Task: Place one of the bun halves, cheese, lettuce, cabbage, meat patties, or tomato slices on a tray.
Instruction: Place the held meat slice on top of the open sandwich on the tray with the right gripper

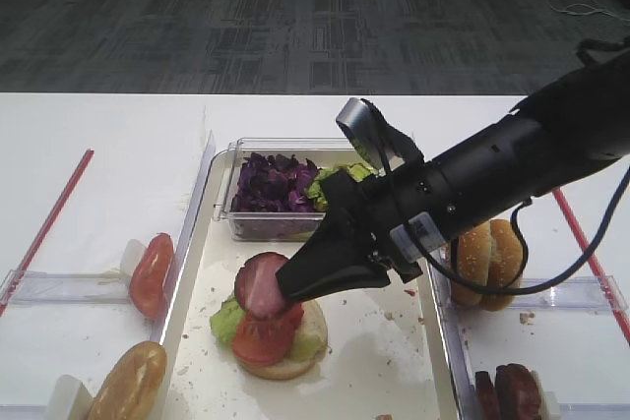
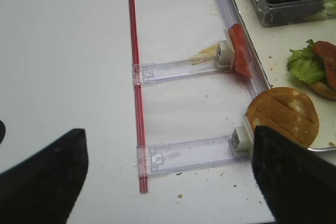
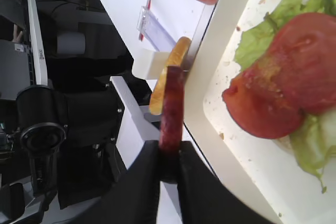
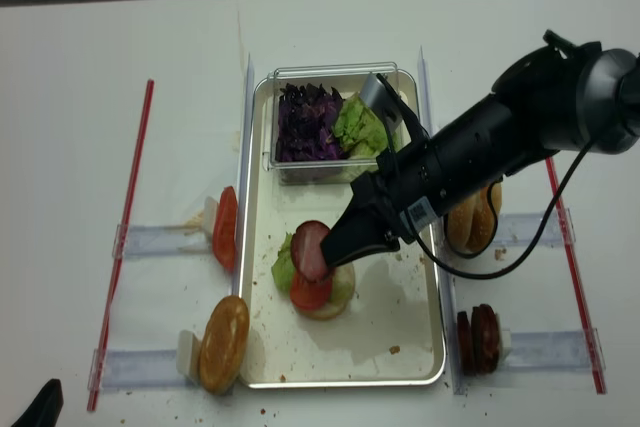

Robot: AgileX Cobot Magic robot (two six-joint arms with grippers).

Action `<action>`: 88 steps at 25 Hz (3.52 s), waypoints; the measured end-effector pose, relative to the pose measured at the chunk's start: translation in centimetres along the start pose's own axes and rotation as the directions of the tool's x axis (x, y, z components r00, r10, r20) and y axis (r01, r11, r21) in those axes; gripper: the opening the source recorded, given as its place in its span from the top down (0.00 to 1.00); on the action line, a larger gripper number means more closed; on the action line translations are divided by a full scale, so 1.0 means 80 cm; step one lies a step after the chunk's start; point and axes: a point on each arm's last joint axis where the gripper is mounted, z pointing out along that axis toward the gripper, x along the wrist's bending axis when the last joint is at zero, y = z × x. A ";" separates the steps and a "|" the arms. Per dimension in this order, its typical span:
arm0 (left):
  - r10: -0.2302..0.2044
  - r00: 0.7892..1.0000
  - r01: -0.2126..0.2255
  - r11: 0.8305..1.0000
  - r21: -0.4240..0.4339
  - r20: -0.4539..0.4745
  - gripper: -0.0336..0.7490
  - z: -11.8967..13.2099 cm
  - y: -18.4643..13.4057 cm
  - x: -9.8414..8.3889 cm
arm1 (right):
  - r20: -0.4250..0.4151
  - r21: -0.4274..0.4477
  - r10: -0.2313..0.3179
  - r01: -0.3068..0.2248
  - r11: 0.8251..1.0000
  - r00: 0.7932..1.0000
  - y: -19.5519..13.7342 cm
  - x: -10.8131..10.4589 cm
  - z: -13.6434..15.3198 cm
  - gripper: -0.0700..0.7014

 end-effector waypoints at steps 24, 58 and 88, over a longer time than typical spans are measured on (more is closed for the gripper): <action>0.000 1.000 0.000 1.000 0.000 0.000 0.17 0.000 0.000 0.000 | -0.037 -0.008 0.120 -0.121 0.993 0.992 0.001 -0.058 0.031 0.74; 0.000 1.000 0.000 1.000 0.000 0.000 0.17 0.000 0.000 0.000 | 0.004 -0.001 0.125 -0.125 0.992 0.992 0.000 -0.062 0.031 0.74; 0.000 1.000 0.000 1.000 0.000 0.000 0.17 0.000 0.000 0.000 | 0.014 -0.014 0.137 -0.137 0.991 0.991 0.001 -0.064 0.031 0.14</action>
